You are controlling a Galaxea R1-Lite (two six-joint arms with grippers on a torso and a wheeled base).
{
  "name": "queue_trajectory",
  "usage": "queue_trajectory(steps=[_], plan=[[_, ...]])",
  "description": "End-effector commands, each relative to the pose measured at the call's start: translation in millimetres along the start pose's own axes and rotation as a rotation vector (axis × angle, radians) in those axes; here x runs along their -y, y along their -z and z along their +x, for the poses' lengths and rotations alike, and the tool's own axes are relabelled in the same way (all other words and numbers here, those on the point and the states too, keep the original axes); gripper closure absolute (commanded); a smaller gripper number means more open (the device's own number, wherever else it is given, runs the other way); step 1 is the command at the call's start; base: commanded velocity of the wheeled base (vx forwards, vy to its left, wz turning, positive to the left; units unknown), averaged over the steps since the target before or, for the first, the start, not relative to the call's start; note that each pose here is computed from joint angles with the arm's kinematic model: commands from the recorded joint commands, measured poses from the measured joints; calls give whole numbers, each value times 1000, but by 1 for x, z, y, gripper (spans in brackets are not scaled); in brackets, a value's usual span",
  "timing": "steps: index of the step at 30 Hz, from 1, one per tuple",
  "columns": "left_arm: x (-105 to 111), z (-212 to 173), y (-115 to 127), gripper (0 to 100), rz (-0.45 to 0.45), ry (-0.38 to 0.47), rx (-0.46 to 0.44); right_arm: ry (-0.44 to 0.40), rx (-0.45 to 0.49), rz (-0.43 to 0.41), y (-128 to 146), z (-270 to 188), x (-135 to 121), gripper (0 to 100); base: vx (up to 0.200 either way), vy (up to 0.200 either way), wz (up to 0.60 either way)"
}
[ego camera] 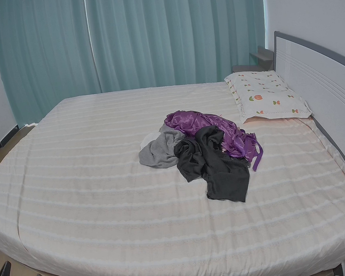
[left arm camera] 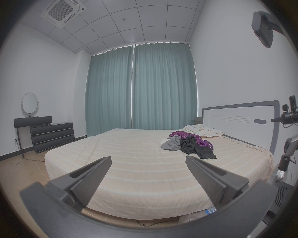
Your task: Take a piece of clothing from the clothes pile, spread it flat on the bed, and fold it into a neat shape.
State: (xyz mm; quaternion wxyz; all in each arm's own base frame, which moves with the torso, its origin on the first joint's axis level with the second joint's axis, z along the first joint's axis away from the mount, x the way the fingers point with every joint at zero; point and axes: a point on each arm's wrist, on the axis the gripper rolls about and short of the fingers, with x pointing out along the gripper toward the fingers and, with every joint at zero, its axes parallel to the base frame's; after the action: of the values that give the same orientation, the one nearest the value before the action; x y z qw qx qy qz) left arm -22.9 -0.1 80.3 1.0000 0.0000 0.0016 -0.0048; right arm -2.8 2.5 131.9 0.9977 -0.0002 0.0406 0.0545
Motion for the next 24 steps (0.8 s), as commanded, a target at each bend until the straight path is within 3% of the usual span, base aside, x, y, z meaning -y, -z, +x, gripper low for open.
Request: queue_trajectory(steps=[1,9,15,24], plan=[[0,0,5,0,0,0,-1,-144,-349,100,-25,84,0,0,0,0,0],[0,0,5,0,0,0,-1,-152,-484,186,-12,157,-3,0,0,0,0],[0,0,5,0,0,1,-1,-136,-589,314,13,224,-12,0,0,0,0],[0,0,5,0,0,0,-1,-130,-613,513,58,302,-39,0,0,0,0]])
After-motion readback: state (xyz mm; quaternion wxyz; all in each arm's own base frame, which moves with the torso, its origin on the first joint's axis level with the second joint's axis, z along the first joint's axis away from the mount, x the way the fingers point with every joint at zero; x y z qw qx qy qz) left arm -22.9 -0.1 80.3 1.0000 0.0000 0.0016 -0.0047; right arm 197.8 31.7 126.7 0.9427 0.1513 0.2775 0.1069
